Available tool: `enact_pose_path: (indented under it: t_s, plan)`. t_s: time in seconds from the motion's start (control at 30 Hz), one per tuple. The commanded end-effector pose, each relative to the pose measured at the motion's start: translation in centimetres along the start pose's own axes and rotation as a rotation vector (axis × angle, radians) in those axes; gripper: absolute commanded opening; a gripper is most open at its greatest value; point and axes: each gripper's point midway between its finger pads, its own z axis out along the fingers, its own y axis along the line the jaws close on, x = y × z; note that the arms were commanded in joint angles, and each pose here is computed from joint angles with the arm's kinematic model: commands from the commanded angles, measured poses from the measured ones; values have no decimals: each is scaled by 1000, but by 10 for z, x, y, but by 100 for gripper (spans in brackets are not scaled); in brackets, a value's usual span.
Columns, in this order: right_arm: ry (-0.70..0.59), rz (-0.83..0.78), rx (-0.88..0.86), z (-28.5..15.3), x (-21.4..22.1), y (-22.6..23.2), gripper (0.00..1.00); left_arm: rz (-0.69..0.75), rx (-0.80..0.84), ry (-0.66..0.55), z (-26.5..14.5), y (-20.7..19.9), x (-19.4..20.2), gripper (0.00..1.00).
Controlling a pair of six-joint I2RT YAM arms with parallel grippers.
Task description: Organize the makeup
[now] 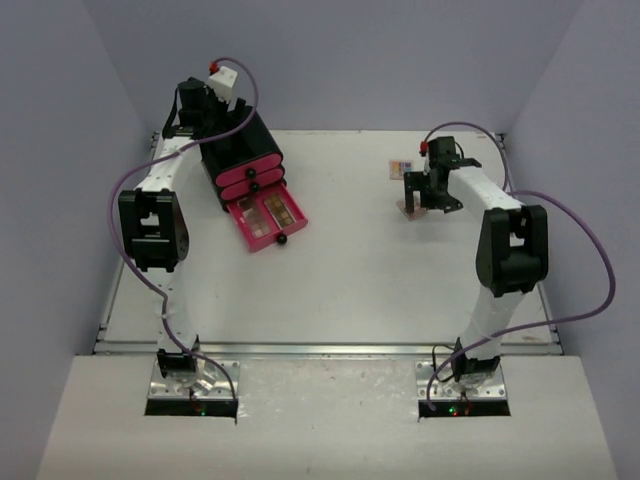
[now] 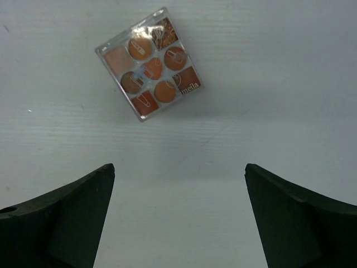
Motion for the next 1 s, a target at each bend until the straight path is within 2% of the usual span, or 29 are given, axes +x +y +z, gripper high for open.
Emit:
enact_pose_path:
  t_s: [0.0, 0.2, 0.47, 0.73, 0.77, 0.87, 0.97]
  plan:
    - [-69, -243, 19, 7, -38, -11, 99, 12, 105, 238, -5, -33, 72, 96]
    - [-81, -327, -71, 42, -35, -7, 99, 19, 103, 245, -5, -33, 74, 96]
    - [-82, -343, -220, 68, -33, 9, 99, 29, 92, 248, -7, -29, 73, 96]
    - [-33, -356, -234, 93, -18, 12, 98, 29, 83, 245, -8, -26, 70, 96]
    - [-29, -353, -242, 94, -16, 14, 95, 31, 80, 245, -9, -25, 69, 96]
    - [-24, -346, -262, 91, -12, 17, 78, 36, 78, 249, -10, -25, 69, 96]
    - [-32, -339, -263, 83, -12, 17, 49, 36, 77, 246, -12, -24, 68, 96]
